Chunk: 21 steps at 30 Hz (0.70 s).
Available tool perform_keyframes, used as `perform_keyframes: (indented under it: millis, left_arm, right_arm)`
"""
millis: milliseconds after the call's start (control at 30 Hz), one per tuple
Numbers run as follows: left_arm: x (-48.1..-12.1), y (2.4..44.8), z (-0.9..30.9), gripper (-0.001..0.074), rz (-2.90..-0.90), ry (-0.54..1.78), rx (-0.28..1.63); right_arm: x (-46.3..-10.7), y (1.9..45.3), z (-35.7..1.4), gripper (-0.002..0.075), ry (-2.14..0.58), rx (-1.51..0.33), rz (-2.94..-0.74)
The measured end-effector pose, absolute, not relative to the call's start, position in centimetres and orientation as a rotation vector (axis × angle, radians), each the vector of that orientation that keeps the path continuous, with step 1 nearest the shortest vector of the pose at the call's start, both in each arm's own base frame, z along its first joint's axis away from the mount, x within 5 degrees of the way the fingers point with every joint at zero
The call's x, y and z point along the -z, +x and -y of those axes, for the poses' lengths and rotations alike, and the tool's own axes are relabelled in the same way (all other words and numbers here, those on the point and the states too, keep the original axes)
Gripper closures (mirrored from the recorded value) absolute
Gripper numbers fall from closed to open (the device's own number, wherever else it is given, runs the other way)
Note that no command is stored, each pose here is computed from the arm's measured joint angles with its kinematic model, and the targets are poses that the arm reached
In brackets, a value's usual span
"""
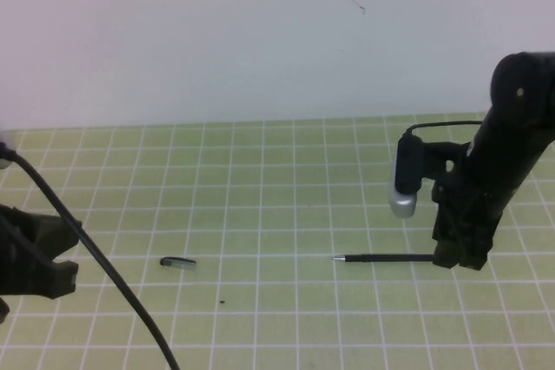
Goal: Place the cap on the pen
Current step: Put the cap on the pen
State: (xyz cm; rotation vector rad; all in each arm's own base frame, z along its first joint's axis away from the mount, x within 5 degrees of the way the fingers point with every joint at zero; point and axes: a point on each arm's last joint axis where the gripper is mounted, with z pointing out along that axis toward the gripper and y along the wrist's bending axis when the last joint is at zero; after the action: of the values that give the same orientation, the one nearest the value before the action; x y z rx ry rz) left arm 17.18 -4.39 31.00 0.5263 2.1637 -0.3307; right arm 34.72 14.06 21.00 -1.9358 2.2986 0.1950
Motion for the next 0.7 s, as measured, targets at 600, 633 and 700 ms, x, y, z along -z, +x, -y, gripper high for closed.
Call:
perform_keyframes:
  millis: [600, 633, 700]
  left_arm:
    - [-31.4, 17.1, 5.1, 0.0734, -2.087, 0.605, 0.4]
    - [-31.4, 17.1, 5.1, 0.0734, -2.087, 0.605, 0.4]
    - [-31.5, 17.1, 5.1, 0.0734, -2.082, 0.598, 0.393]
  right_arm:
    - [-15.8, 36.5, -15.0, 0.0312, -2.099, -0.037, -2.209]
    - [-15.8, 36.6, -15.0, 0.0312, -2.093, -0.03, -2.205]
    - [-15.8, 36.7, -15.0, 0.0317, -2.091, -0.027, -2.201]
